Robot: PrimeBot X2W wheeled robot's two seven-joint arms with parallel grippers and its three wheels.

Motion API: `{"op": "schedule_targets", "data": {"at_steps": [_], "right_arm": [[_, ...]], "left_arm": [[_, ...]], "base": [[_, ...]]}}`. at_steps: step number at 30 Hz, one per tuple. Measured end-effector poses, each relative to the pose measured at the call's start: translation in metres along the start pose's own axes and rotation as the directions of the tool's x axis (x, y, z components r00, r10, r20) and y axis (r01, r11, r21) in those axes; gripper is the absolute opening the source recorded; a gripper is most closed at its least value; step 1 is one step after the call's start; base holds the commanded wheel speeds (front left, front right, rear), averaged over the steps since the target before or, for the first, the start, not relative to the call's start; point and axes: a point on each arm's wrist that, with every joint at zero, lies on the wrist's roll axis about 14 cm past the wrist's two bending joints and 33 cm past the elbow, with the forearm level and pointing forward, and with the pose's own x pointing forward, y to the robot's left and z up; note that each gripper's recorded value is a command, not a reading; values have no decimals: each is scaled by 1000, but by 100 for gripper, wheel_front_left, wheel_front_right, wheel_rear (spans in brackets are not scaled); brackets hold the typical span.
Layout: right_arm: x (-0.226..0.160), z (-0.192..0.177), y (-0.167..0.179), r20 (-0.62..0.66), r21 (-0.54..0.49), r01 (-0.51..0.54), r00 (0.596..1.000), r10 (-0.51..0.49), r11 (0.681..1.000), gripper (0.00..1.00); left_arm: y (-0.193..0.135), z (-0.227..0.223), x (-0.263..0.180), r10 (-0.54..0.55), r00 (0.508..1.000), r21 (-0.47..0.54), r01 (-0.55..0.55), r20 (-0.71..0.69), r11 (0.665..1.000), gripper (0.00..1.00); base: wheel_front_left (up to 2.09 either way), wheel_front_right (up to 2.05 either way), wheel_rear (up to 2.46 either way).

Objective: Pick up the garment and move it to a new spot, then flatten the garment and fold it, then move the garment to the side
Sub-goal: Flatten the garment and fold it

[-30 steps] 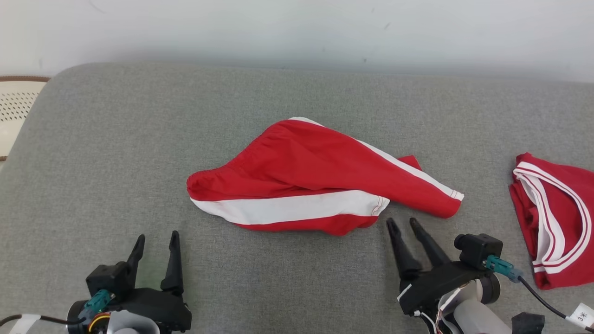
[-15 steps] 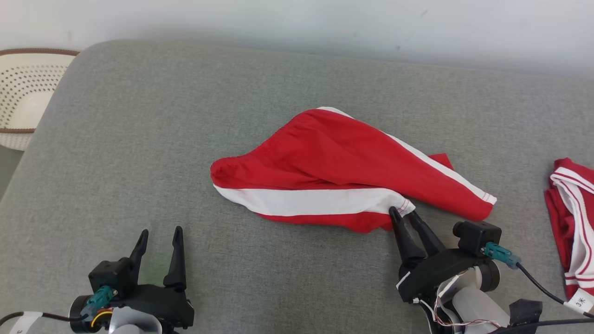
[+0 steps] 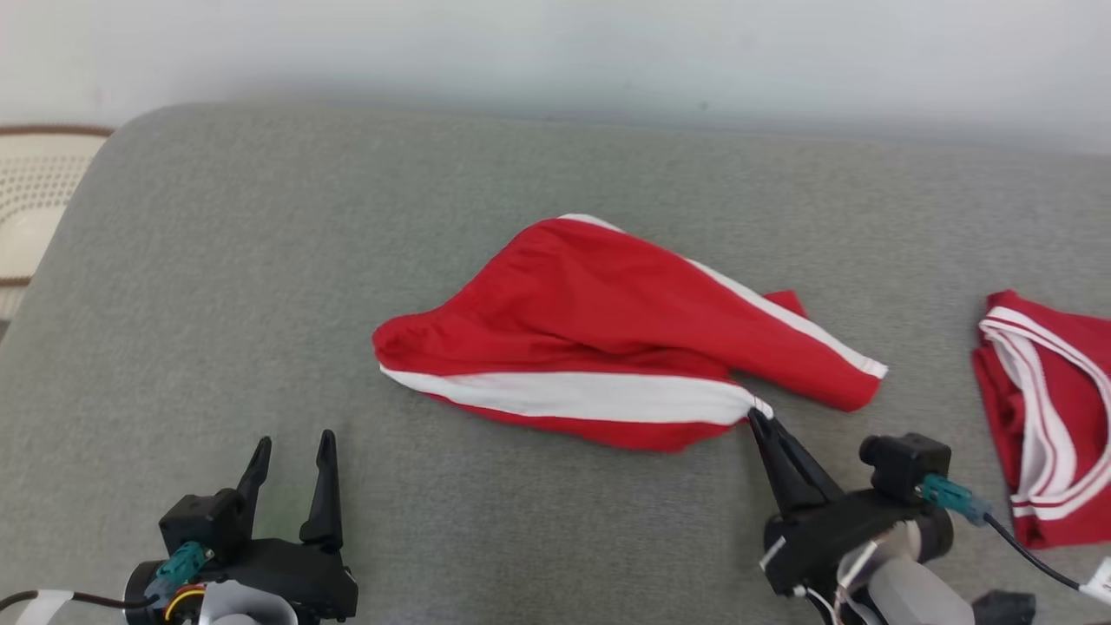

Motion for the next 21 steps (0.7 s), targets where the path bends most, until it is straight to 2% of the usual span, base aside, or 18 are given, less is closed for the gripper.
{"op": "schedule_targets", "data": {"at_steps": [5, 10, 11, 12, 13, 21], "right_arm": [[-28, -3, -12, -26, -38, 19, 999, -20, 999, 0], [-55, -4, -31, -40, -52, 79, 996, -81, 996, 0], [-58, -3, -34, -36, -54, 88, 995, -90, 995, 18], [-61, -2, -36, -32, -51, 97, 995, -99, 994, 44], [-63, -1, -37, -28, -46, 108, 994, -109, 993, 100], [-75, 11, -45, 16, -65, 156, 988, -155, 986, 100]], "left_arm": [[-19, 3, 1, -45, 999, -17, 46, 9, 999, 100], [-34, 7, -1, -80, 997, -24, 80, 14, 996, 100], [-37, 7, -2, -88, 996, -25, 88, 16, 996, 100], [-39, 7, -2, -92, 996, -27, 92, 14, 995, 100], [-39, 5, -3, -93, 996, -28, 93, 9, 995, 100], [-39, 5, -12, -101, 995, -23, 101, 6, 995, 100]], "base": [[0, 0, 0], [0, 0, 0], [0, 0, 0], [0, 0, 0], [0, 0, 0], [0, 0, 0]]}}
